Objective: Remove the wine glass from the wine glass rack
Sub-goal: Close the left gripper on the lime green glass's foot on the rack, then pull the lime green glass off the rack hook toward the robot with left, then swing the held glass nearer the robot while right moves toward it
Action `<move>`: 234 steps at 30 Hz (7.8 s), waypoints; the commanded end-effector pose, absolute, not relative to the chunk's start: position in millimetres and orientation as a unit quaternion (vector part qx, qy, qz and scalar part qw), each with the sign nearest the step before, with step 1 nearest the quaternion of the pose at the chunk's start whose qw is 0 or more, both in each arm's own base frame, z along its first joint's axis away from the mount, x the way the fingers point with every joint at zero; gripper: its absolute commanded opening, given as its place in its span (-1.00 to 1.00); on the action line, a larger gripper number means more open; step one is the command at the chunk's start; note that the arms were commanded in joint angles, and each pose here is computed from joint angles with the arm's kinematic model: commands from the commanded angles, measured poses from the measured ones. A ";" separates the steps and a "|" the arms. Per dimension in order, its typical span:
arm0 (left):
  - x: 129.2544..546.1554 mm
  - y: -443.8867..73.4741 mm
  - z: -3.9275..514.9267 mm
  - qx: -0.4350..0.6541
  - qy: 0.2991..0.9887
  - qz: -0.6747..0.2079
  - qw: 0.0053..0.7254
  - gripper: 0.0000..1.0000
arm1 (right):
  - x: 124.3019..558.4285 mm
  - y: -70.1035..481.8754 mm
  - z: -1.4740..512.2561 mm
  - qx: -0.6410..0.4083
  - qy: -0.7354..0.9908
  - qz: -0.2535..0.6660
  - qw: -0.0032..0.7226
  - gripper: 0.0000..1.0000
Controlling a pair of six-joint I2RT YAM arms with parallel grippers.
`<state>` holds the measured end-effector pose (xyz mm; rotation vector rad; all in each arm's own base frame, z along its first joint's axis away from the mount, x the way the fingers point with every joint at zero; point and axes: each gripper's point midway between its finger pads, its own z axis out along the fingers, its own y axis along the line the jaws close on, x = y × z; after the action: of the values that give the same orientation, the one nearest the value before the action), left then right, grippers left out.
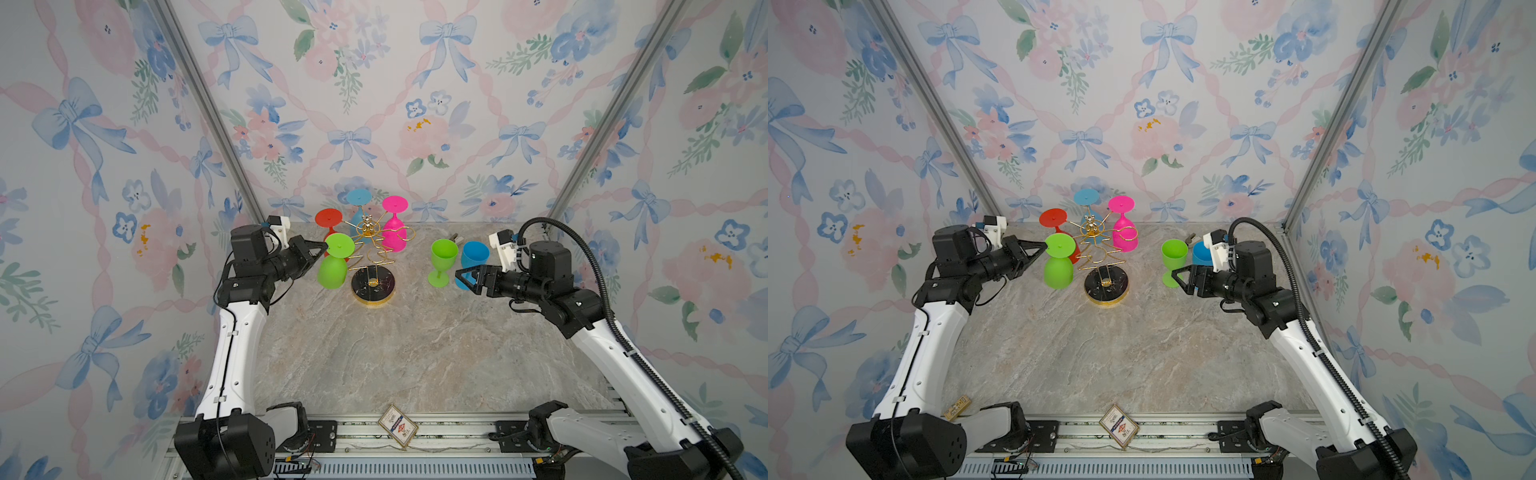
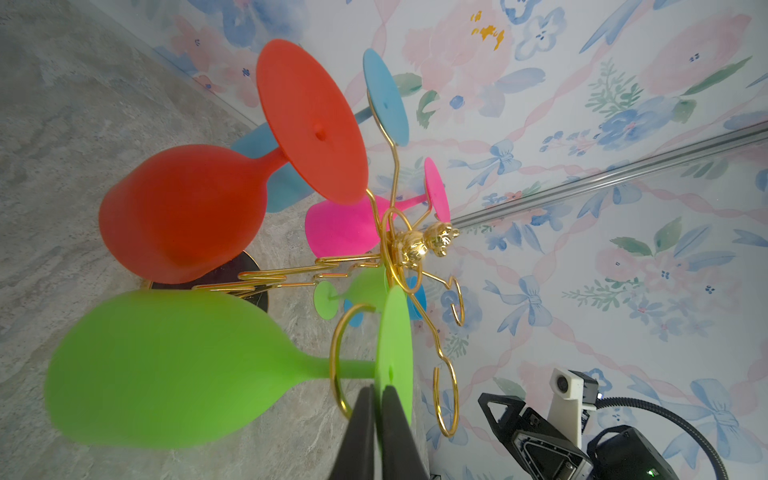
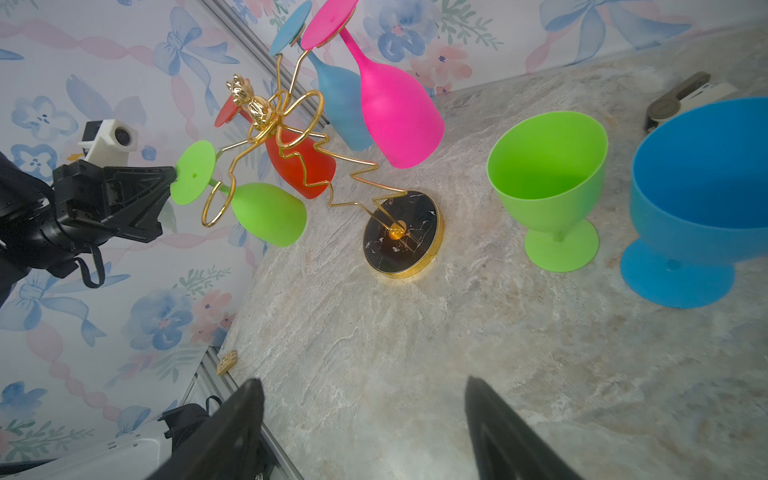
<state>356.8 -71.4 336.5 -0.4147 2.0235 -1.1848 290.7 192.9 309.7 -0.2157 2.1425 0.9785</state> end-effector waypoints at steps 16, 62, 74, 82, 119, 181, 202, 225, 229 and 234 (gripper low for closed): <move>357.8 -80.1 351.1 -0.154 0.766 -0.501 0.371 -1.00 | 287.6 189.7 311.0 -0.076 0.834 0.385 0.388 0.57; 399.6 -82.0 346.7 -0.179 0.724 -0.553 0.372 -1.00 | 287.1 186.6 310.4 -0.056 0.830 0.395 0.389 0.57; 402.5 -67.3 350.6 -0.187 0.719 -0.548 0.384 -1.00 | 285.4 185.8 306.5 -0.053 0.831 0.396 0.387 0.57; 403.0 -57.8 352.1 -0.193 0.717 -0.541 0.395 -1.00 | 284.1 185.6 305.3 -0.052 0.832 0.396 0.386 0.57; 326.1 -18.6 356.9 -0.220 0.692 -0.514 0.457 -1.00 | 283.7 184.5 301.4 -0.046 0.834 0.396 0.382 0.57; 245.2 -296.7 382.2 0.146 0.719 -0.604 0.313 -1.00 | 290.8 115.6 245.5 0.103 0.911 0.269 0.295 0.57; 195.9 -340.9 418.7 0.391 0.599 -0.500 0.488 -1.00 | 272.3 69.1 245.3 0.168 0.914 0.238 0.283 0.57; 154.2 -367.9 353.4 0.571 0.495 -0.095 0.648 -1.00 | 267.0 62.9 303.8 0.177 0.901 0.257 0.301 0.57; 155.1 -374.9 340.1 0.588 0.481 -0.028 0.650 -1.00 | 265.3 66.2 315.8 0.183 0.895 0.282 0.292 0.57; 155.6 -368.6 338.0 0.579 0.464 0.019 0.670 -1.00 | 262.4 68.0 338.3 0.198 0.879 0.322 0.290 0.56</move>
<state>146.4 -379.0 320.1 1.3808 1.1001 -0.0913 271.3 62.0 325.1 0.5025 2.3444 0.7640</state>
